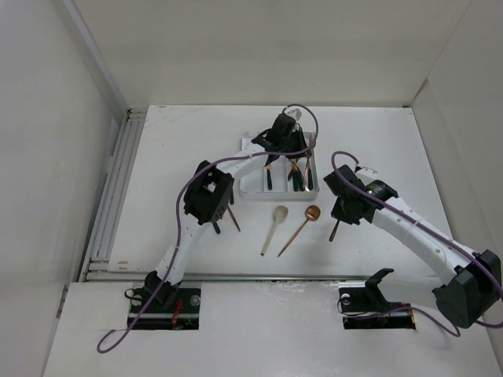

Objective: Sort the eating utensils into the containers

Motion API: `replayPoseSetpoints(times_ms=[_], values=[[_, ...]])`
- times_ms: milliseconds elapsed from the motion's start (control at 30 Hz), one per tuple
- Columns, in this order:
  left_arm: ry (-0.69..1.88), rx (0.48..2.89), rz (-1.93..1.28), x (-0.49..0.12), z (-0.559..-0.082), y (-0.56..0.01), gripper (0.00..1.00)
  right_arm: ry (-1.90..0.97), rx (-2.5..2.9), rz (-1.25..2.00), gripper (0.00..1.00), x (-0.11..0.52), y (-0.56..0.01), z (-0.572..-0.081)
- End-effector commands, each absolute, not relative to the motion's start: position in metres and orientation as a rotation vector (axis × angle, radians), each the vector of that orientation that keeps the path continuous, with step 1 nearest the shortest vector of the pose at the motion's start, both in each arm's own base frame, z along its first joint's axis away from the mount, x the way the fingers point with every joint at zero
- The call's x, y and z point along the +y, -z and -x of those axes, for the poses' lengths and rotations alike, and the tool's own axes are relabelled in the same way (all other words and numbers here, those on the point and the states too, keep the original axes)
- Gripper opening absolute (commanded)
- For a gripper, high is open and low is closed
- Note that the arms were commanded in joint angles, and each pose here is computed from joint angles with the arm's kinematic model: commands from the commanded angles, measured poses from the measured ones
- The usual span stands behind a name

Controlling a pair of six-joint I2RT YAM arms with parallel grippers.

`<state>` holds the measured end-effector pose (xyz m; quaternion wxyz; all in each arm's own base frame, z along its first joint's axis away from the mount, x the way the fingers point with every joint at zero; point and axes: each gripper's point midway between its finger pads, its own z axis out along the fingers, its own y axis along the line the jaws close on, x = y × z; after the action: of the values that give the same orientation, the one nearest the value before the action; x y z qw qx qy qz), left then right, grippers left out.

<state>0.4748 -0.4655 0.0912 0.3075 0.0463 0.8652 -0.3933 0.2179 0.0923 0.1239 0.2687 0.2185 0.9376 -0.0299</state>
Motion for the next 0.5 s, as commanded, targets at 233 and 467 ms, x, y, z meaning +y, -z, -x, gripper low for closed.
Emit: replayPoseSetpoints(times_ms=[233,467], values=[[1.015,2.258,-0.022,-0.458,-0.482,-0.115,0.23,0.048,2.438,-0.562,0.00,0.088,-0.164,-0.228],[1.018,2.159,-0.035,-0.450,-0.490,-0.181,0.67,0.081,2.376,-0.429,0.00,0.092,-0.199,-0.252]])
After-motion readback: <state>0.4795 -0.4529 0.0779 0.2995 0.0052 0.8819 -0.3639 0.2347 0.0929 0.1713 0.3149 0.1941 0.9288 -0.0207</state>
